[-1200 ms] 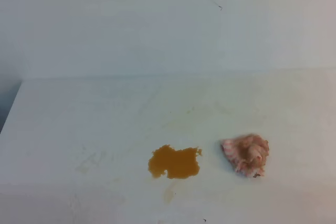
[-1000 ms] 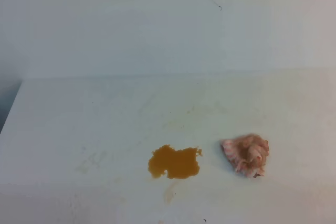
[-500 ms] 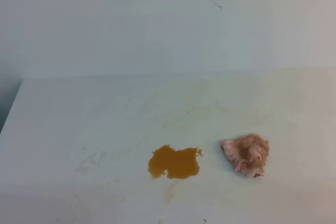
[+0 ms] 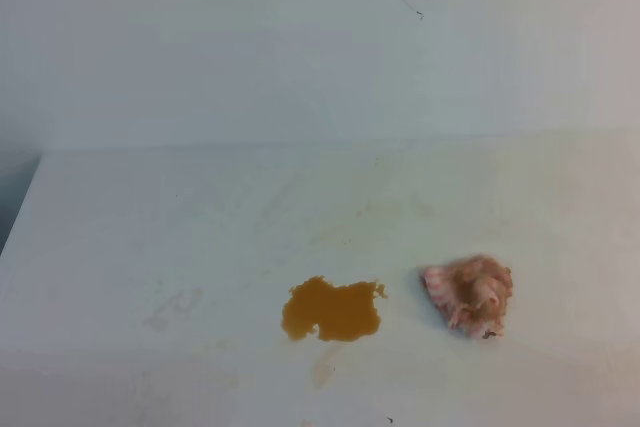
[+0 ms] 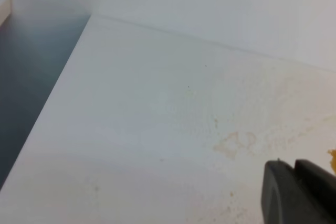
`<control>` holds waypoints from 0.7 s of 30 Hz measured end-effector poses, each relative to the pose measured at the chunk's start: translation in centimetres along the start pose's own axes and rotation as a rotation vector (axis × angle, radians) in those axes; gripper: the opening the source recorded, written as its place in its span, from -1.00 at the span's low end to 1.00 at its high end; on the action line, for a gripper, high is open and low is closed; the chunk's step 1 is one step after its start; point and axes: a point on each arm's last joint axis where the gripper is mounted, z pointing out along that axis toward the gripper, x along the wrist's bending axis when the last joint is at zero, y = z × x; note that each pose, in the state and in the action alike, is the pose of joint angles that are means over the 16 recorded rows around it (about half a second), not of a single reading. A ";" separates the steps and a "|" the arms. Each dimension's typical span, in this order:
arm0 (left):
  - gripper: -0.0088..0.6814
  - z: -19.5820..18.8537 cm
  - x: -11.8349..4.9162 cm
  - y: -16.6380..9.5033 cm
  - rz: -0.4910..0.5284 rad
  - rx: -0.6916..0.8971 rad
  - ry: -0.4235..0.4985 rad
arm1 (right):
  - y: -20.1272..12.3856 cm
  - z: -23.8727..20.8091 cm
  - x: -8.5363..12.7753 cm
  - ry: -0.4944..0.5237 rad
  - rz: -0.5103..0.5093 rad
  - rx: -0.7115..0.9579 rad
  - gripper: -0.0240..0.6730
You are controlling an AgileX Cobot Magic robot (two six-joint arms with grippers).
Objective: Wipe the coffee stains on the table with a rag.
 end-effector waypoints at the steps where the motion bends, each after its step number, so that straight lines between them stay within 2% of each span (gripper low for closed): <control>1: -0.97 0.0 0.0 0.0 0.000 -0.002 -0.001 | 0.0 0.0 0.0 0.000 0.000 -0.001 -0.94; 9: -0.97 0.0 0.0 0.0 0.000 -0.002 -0.001 | 0.4 0.0 -0.1 -0.006 0.013 -0.045 -0.94; 21: -0.97 0.0 0.0 0.0 0.000 -0.005 -0.002 | 1.8 -0.2 -0.3 -0.017 0.121 -0.209 -0.94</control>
